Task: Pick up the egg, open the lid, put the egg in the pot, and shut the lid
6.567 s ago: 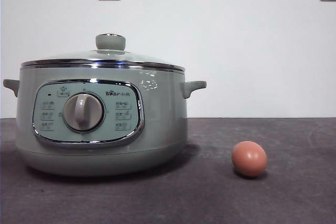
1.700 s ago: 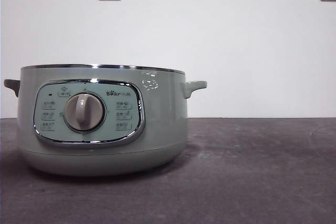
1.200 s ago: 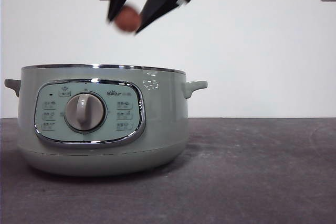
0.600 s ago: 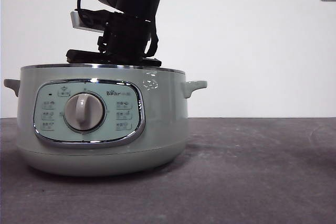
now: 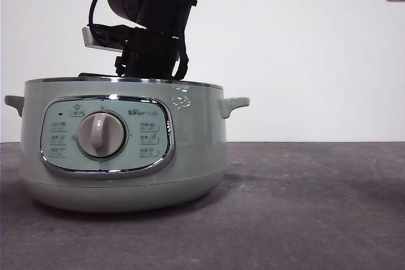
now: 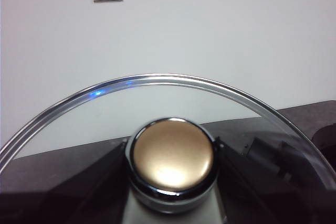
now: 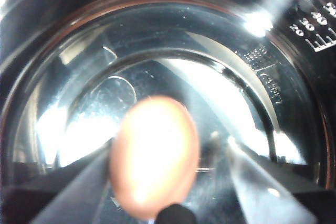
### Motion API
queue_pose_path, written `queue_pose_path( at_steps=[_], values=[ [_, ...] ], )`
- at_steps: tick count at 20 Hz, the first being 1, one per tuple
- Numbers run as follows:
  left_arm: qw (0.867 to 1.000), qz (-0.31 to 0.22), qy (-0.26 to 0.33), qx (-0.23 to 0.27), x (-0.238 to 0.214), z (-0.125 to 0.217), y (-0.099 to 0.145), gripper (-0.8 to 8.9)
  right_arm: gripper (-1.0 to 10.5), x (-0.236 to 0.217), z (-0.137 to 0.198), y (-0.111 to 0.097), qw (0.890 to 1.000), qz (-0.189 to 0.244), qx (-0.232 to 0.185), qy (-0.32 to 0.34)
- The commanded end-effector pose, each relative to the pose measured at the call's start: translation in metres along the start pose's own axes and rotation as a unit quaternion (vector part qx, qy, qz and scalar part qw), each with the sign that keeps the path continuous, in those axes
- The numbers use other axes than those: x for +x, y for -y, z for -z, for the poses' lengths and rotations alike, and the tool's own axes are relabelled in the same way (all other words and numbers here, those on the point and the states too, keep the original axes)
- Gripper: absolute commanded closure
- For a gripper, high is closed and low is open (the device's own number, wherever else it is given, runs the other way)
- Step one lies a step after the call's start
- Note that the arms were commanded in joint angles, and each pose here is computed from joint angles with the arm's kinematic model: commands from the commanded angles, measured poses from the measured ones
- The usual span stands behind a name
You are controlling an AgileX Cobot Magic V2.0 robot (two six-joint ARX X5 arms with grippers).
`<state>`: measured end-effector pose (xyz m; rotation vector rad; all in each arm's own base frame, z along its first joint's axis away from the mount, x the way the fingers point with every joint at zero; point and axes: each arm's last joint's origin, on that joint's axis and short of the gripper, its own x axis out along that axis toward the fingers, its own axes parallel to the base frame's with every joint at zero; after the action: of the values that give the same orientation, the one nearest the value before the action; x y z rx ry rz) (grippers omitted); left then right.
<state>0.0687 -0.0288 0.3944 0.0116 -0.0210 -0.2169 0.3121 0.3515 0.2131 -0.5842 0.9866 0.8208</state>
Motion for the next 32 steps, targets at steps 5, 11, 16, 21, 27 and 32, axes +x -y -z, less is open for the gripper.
queue_pose_path(
  at_steps=[5,11,16,21,27,32],
  values=[
    [0.999,-0.005,0.036,-0.006,-0.007,-0.011,-0.002,8.22,5.7,-0.019,-0.002,-0.002,1.0,-0.001,0.014,0.007],
    [1.0,-0.01,0.015,-0.001,0.006,-0.009,0.001,8.22,5.7,-0.113,0.011,0.016,0.998,0.038,0.05,0.016],
    [0.997,0.041,-0.067,0.004,0.06,0.007,0.021,8.22,5.7,-0.231,0.041,0.041,0.982,0.082,0.129,0.115],
    [0.985,0.109,-0.133,-0.016,0.118,0.032,0.043,8.22,5.7,-0.31,0.075,0.034,0.962,0.121,0.14,0.199],
    [0.978,0.124,-0.168,-0.022,0.158,0.057,0.061,8.22,5.7,-0.344,0.101,0.026,0.956,0.121,0.152,0.22],
    [0.973,0.131,-0.19,-0.017,0.18,0.076,0.073,8.22,5.7,-0.347,0.107,0.024,0.959,0.119,0.152,0.207]
  ],
)
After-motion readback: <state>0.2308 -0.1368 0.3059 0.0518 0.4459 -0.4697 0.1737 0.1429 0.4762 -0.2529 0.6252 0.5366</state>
